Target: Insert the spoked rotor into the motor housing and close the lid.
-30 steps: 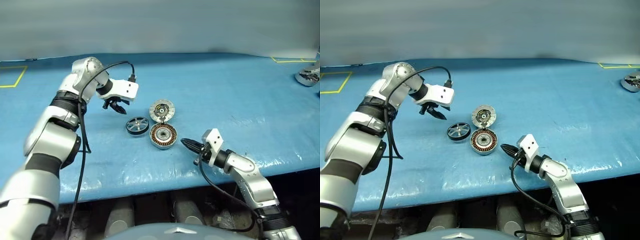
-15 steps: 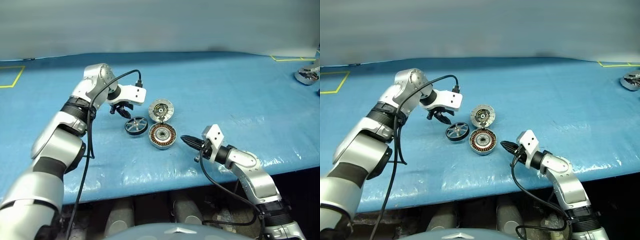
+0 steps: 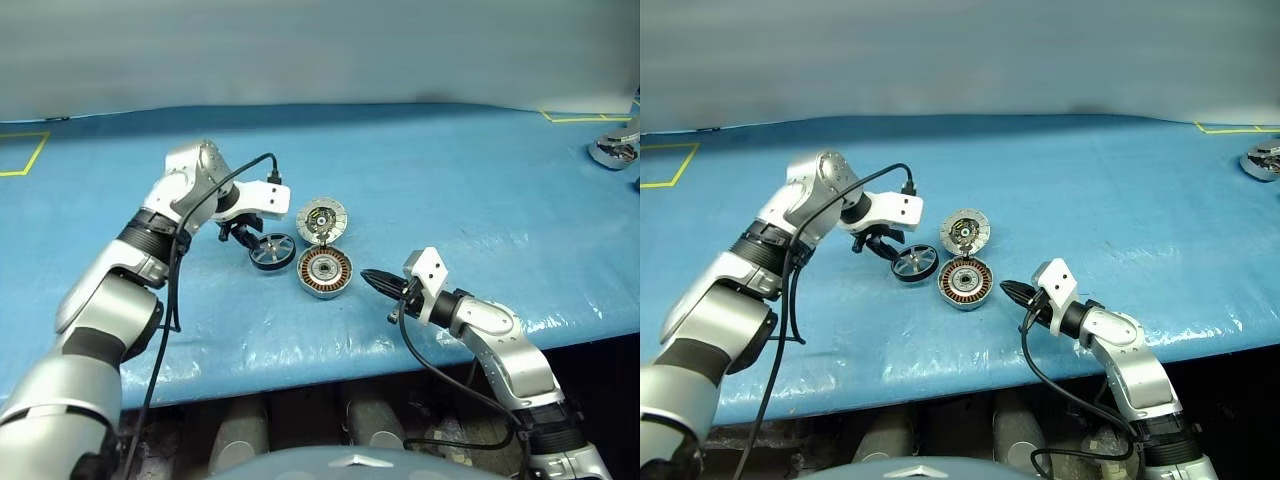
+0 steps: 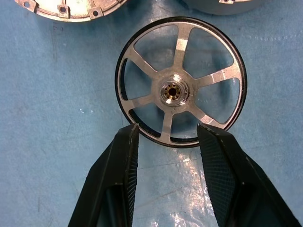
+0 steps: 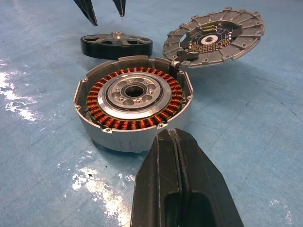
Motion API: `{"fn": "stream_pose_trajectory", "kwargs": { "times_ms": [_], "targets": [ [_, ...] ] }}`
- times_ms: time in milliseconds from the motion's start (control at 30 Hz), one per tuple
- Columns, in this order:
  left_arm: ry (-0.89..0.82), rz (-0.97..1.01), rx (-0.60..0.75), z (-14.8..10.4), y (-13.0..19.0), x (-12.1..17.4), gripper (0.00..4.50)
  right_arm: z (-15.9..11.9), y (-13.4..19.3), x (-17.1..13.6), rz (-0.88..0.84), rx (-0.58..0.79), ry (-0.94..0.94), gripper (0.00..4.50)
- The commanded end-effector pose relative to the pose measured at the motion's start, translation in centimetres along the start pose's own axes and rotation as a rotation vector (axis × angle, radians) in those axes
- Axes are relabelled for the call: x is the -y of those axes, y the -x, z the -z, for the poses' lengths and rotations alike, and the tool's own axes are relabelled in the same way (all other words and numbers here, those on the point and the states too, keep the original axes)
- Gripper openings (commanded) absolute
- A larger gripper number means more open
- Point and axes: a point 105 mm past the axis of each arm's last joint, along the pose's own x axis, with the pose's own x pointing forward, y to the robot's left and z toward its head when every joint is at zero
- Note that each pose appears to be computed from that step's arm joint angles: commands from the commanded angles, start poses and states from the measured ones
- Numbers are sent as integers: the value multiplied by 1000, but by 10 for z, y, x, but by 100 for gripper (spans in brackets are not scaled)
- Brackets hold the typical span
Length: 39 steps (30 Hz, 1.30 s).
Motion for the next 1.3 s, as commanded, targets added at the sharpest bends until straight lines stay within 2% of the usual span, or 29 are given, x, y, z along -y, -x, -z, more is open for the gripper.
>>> {"fn": "stream_pose_trajectory", "kwargs": {
  "times_ms": [33,767,867,1000,1200,1300],
  "targets": [
    [-30,-30,-3,-5,3,-1,203,-13,-1,-1,-6,36,30,0],
    [-57,-26,-45,7,-27,4,203,-13,3,0,7,26,36,0],
    [-77,-31,-39,6,-31,3,148,-13,3,-1,13,27,34,0],
    [-75,-26,-39,7,-35,3,13,-11,6,0,31,22,31,0],
    [-104,-46,-13,9,-34,1,6,-9,7,3,50,21,27,0],
    [-109,-119,46,10,-30,-6,6,-9,6,5,59,29,24,0]
  ]
}}
